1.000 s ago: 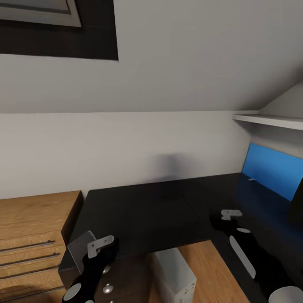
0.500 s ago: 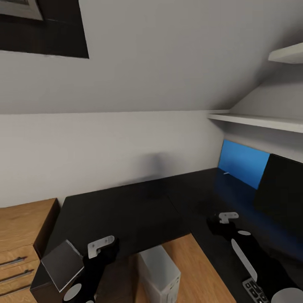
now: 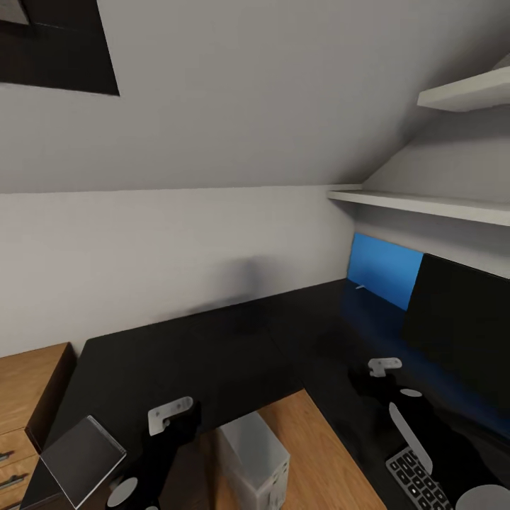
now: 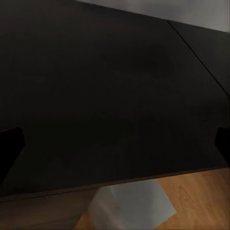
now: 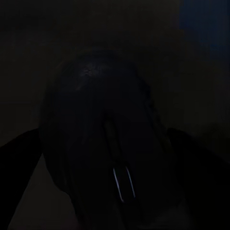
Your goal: In the bedroom, organize the workspace by keeping the computer under the desk, ensuring the monitor is on the desk, placing the keyboard on the desk next to the monitor, placing the mouse on the desk next to the keyboard, moving the folder from the swivel chair onto the desk next to the mouse, stacking the notebook on top of the folder with the pen on top of the notebook, and positioning the swivel chair next to the desk.
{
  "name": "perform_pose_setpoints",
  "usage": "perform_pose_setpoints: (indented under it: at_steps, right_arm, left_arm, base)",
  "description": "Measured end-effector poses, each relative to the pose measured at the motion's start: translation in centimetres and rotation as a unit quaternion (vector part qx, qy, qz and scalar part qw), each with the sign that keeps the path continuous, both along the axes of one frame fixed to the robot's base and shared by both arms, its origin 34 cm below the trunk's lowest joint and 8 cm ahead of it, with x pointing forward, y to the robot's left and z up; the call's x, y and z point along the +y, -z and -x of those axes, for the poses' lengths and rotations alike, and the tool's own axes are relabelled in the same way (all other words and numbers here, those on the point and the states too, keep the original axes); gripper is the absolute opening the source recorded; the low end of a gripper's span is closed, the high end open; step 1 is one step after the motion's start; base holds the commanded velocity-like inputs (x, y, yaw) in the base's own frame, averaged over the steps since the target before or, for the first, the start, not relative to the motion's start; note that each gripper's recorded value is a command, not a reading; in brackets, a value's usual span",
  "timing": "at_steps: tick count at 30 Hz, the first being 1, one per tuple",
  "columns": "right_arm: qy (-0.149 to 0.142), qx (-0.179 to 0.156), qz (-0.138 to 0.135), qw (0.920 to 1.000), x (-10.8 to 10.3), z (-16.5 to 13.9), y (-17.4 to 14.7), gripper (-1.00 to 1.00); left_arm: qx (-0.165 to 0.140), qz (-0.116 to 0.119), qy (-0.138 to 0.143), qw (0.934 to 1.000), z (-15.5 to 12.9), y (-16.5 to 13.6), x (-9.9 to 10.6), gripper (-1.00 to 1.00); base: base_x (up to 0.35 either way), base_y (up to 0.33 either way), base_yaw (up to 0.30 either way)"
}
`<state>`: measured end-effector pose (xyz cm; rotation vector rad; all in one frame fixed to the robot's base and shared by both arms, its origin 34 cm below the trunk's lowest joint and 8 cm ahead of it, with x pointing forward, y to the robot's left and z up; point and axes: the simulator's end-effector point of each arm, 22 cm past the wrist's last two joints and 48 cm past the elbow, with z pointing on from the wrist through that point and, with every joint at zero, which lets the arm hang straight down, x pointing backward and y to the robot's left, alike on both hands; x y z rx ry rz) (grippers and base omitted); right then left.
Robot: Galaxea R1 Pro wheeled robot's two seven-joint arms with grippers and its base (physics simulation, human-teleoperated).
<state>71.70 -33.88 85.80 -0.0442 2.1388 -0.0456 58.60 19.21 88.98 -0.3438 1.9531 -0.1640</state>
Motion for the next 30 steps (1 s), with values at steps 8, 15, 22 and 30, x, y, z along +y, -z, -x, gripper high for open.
perform_pose_setpoints:
  at_steps: [8,15,22,30]
  right_arm:
    - [0.007,0.006,0.002,1.0000,-0.6,0.2,0.5,-1.00]
    - [0.022,0.060,0.008,0.9979,-2.1,1.9,3.8,-1.00]
    - [0.032,0.103,0.018,0.9940,-3.2,3.5,6.4,-1.00]
    - [0.040,0.127,0.019,0.9909,-4.0,4.5,8.2,-1.00]
  left_arm:
    - [0.000,0.000,0.003,1.0000,0.1,0.0,-0.3,1.00]
    - [0.000,0.000,0.003,1.0000,0.1,0.0,-0.3,1.00]
    - [0.000,0.000,0.004,1.0000,0.1,0.0,-0.3,1.00]
    - [0.001,0.000,0.003,1.0000,0.1,0.0,-0.3,1.00]
  base:
    - [0.000,0.000,0.000]
    - [0.000,0.000,0.000]
    - [0.000,0.000,0.000]
    - [0.000,0.000,0.000]
